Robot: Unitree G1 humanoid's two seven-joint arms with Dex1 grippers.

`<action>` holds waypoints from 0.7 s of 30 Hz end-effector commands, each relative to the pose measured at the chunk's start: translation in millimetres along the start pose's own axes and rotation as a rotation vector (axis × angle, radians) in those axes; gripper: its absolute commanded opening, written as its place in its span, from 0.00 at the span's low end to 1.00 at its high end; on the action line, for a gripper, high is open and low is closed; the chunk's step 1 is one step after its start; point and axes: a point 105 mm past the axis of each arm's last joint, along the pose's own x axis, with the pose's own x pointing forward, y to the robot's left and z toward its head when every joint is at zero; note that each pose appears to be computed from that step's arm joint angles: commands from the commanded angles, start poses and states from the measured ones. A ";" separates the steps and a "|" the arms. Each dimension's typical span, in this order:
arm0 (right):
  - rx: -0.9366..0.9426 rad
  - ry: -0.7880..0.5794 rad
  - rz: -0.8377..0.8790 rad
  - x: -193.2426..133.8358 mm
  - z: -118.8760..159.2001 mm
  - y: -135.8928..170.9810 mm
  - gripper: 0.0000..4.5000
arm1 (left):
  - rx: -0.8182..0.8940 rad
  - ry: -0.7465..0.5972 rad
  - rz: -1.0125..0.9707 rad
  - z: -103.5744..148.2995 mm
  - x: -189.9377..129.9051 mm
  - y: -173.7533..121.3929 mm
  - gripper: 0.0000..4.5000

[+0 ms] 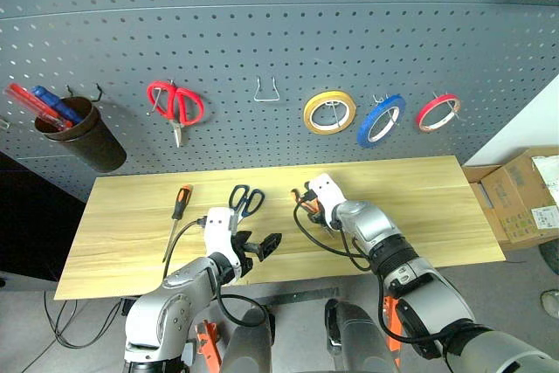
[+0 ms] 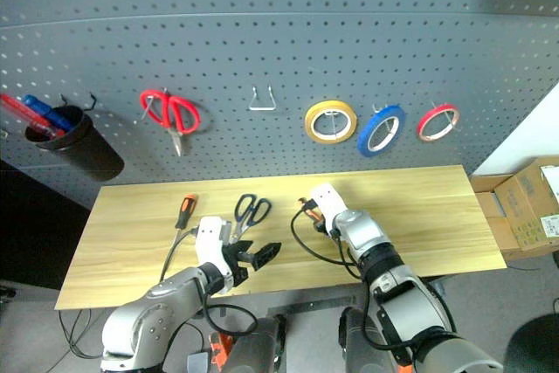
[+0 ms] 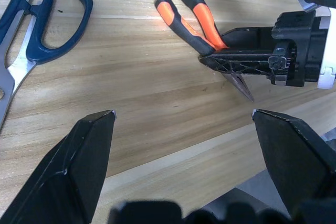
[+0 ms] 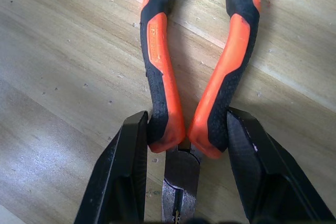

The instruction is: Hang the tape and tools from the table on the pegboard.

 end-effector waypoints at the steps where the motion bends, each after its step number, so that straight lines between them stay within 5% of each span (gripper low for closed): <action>1: -0.059 -0.009 0.046 0.7 -5.4 7.3 0.39 | 0.029 -0.047 -0.031 13.8 -2.3 -6.4 1.00; 15: 0.091 -0.481 0.115 -94.0 52.7 9.0 0.39 | 0.023 -0.198 -0.222 57.6 -46.6 -17.8 1.00; 21: 0.170 -0.713 0.093 -116.5 93.7 18.3 0.39 | -0.106 -0.381 -0.188 90.3 -85.5 12.4 1.00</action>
